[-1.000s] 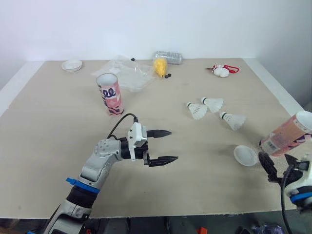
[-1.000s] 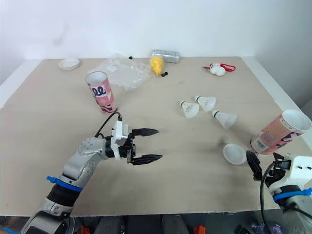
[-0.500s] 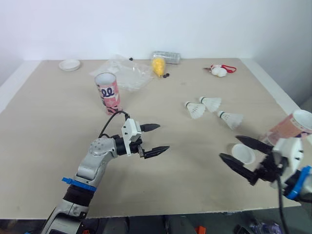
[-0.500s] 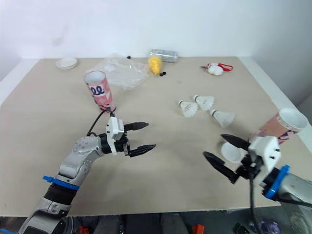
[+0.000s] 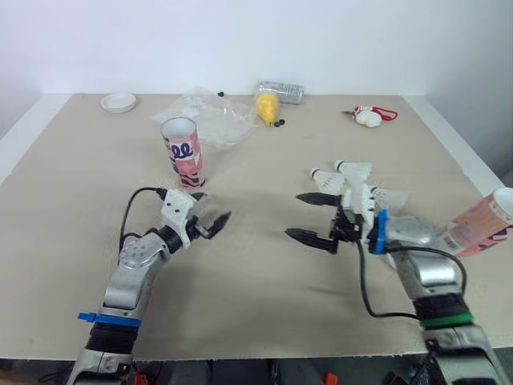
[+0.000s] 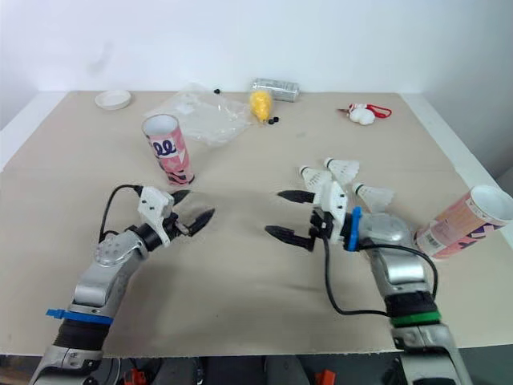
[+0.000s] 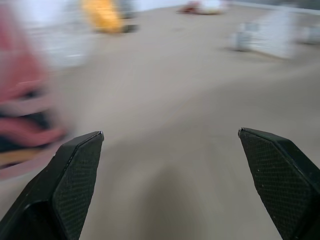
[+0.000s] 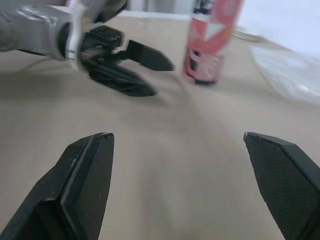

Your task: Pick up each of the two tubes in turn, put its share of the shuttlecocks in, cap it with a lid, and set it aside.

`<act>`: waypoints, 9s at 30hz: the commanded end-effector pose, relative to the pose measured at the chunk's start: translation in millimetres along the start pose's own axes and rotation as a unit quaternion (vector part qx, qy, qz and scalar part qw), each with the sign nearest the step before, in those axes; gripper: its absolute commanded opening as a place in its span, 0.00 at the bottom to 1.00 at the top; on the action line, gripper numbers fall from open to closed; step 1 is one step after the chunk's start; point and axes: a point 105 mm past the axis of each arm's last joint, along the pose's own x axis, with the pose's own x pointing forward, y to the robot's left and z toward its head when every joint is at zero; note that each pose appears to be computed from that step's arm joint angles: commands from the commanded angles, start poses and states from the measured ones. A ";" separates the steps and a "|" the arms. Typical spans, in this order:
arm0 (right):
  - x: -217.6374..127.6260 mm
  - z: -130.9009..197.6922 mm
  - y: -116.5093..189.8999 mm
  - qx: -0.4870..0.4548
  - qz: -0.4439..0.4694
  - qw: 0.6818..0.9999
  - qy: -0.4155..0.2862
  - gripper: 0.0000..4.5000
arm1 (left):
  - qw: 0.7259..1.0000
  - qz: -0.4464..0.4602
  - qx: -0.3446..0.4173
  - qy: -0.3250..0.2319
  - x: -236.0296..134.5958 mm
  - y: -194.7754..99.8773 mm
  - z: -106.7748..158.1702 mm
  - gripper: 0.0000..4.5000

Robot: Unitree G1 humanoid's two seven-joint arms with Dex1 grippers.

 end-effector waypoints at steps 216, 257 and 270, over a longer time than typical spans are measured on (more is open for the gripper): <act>-136.4 12.9 -76.9 0.055 -0.501 0.861 0.068 0.99 | 0.821 -0.495 0.196 0.207 -5.9 -69.0 11.6 0.66; -144.9 -42.3 -78.6 0.161 -0.521 0.833 0.095 0.99 | 0.822 -0.491 0.198 0.213 -11.5 -67.2 7.8 0.66; -139.4 -48.9 -96.0 0.171 -0.516 0.835 0.084 0.60 | 0.825 -0.485 0.196 0.217 -14.6 -64.7 6.0 0.66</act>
